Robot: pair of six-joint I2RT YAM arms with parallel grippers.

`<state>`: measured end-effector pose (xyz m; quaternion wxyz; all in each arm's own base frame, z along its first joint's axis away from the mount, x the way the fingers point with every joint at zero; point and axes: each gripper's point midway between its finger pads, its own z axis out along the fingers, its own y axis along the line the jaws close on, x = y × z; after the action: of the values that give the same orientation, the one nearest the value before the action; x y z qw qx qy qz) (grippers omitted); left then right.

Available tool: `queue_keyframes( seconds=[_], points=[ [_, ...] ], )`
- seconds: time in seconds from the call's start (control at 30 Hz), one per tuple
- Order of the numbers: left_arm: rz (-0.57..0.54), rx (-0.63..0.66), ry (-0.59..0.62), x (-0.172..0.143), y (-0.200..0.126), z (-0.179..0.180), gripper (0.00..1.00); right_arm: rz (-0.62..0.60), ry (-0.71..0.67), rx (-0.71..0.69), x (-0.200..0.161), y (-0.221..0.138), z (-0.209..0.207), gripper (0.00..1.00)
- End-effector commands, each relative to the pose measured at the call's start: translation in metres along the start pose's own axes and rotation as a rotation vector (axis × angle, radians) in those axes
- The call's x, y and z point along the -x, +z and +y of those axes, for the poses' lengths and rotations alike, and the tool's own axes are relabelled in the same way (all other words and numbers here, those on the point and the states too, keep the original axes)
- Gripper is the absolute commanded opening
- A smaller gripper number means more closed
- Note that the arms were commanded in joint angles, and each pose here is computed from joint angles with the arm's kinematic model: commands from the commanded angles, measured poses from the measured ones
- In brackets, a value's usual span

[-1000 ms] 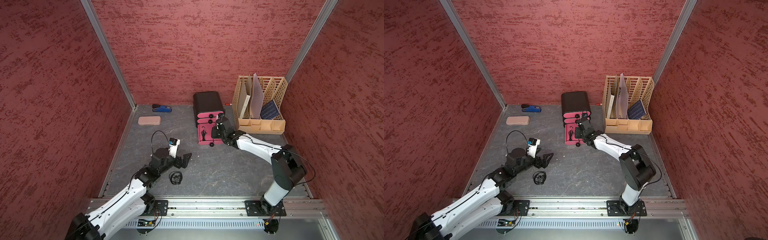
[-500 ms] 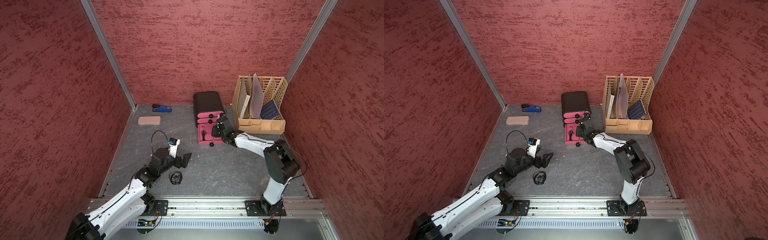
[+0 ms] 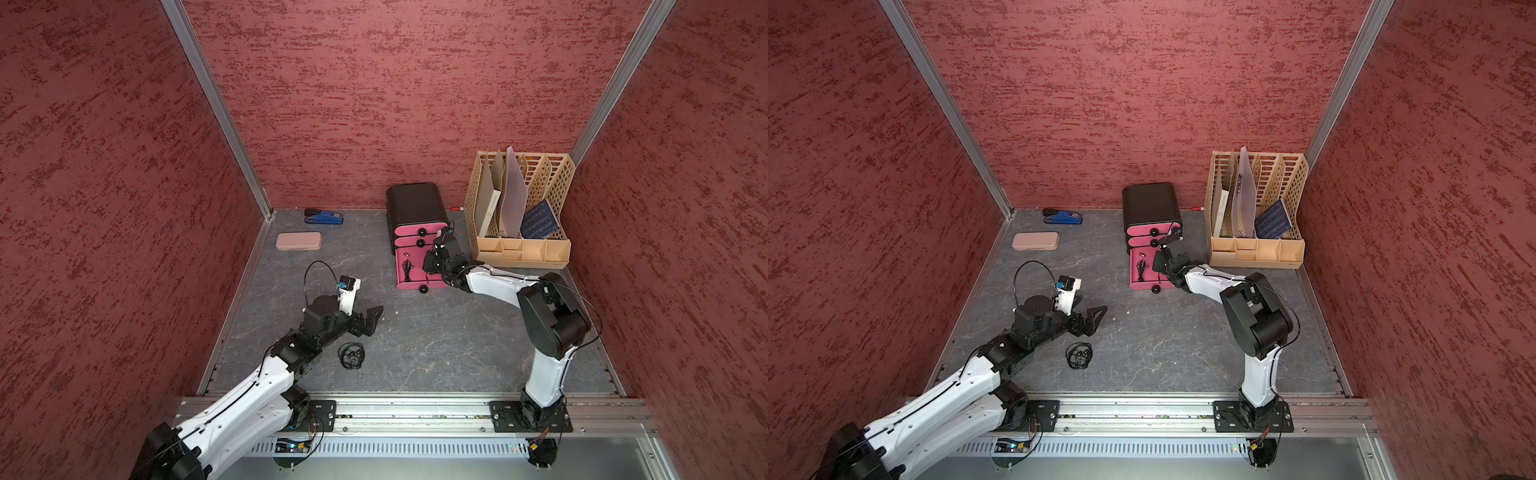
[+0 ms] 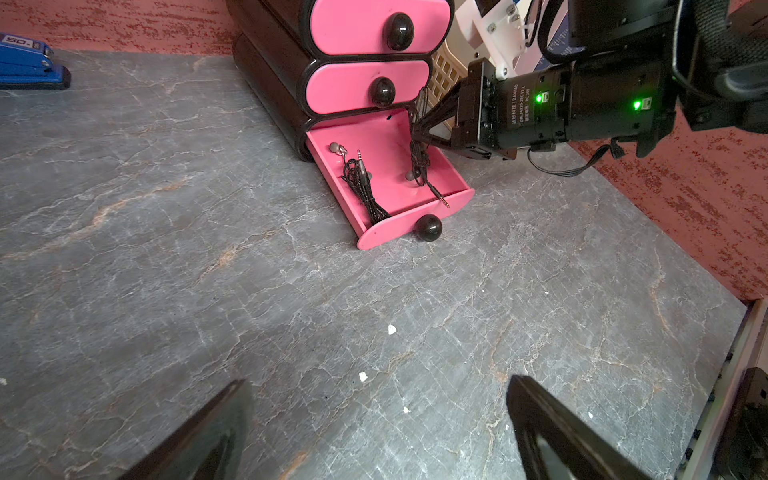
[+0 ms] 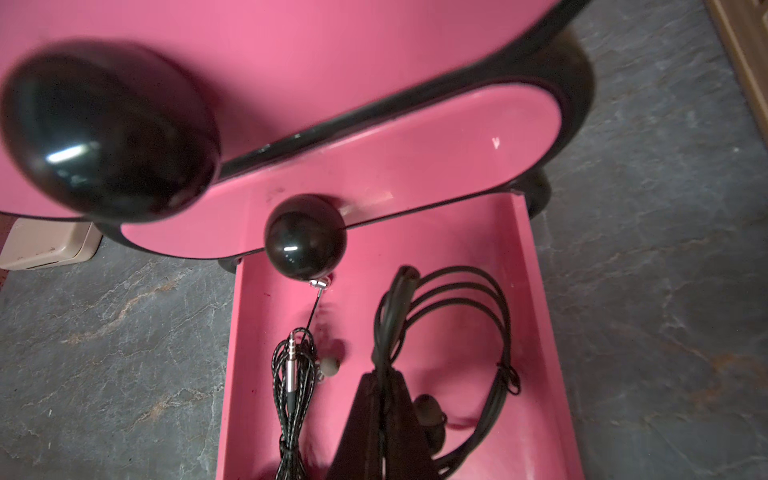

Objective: Place the wired earphones into the drawer by color
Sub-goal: Place the wired earphones in the drawer.

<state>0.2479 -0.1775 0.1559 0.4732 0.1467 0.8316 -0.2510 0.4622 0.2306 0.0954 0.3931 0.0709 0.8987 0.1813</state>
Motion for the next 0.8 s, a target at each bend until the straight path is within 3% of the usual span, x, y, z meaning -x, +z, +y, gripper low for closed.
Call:
queue_keyframes(
  seconds=[0.0, 0.33, 0.43, 0.77],
  points=[
    [-0.013, 0.001, 0.018, 0.000, 0.002, 0.000, 1.00, -0.039, 0.029, 0.034, 0.016, 0.004, 0.007, 0.04],
    [-0.014, 0.007, 0.019, 0.000, 0.002, 0.002, 1.00, -0.045, 0.036, 0.036, 0.022, 0.005, 0.007, 0.11],
    [-0.012, 0.008, 0.019, 0.000, 0.002, 0.002, 1.00, -0.046, 0.037, 0.036, 0.024, 0.003, 0.008, 0.24],
    [-0.013, 0.013, 0.018, 0.000, 0.002, 0.003, 1.00, -0.039, 0.030, 0.067, 0.023, -0.024, 0.010, 0.51]
  ],
)
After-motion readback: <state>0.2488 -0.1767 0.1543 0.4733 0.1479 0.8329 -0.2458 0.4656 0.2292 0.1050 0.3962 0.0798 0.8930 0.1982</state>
